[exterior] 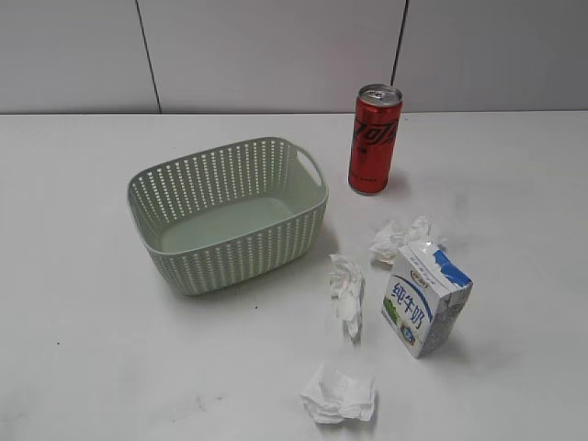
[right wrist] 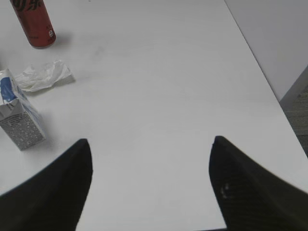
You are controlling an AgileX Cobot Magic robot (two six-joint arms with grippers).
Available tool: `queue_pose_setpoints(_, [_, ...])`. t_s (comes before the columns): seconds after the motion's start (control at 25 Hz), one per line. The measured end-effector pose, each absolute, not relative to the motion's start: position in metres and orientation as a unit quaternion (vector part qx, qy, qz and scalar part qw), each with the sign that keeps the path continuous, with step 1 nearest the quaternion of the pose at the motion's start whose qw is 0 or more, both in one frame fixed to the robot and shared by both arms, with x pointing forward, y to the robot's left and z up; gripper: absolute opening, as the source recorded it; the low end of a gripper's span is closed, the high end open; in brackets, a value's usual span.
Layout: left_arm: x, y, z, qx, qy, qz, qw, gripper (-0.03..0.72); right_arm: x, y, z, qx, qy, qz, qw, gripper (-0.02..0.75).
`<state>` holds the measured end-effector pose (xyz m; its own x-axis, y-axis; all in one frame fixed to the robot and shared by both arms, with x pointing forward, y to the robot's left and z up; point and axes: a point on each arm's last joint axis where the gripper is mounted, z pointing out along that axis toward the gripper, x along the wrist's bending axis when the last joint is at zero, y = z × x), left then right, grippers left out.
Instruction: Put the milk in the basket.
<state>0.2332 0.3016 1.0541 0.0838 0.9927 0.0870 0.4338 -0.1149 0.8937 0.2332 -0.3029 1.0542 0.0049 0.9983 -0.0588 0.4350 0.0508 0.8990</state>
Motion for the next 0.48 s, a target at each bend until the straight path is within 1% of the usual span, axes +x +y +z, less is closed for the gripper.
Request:
queue_pose_setpoints(0.36, [0.2332, 0.3016, 1.0541, 0.640, 0.557, 0.384, 0.364, 0.240, 0.2333, -0.3030, 1.0548, 0.588, 0.607, 0.359, 0.396, 0.588])
queue_pose_setpoints(0.48, [0.2332, 0.3016, 1.0541, 0.640, 0.557, 0.384, 0.364, 0.240, 0.2396, -0.3027, 1.0633, 0.581, 0.609, 0.361, 0.403, 0.627])
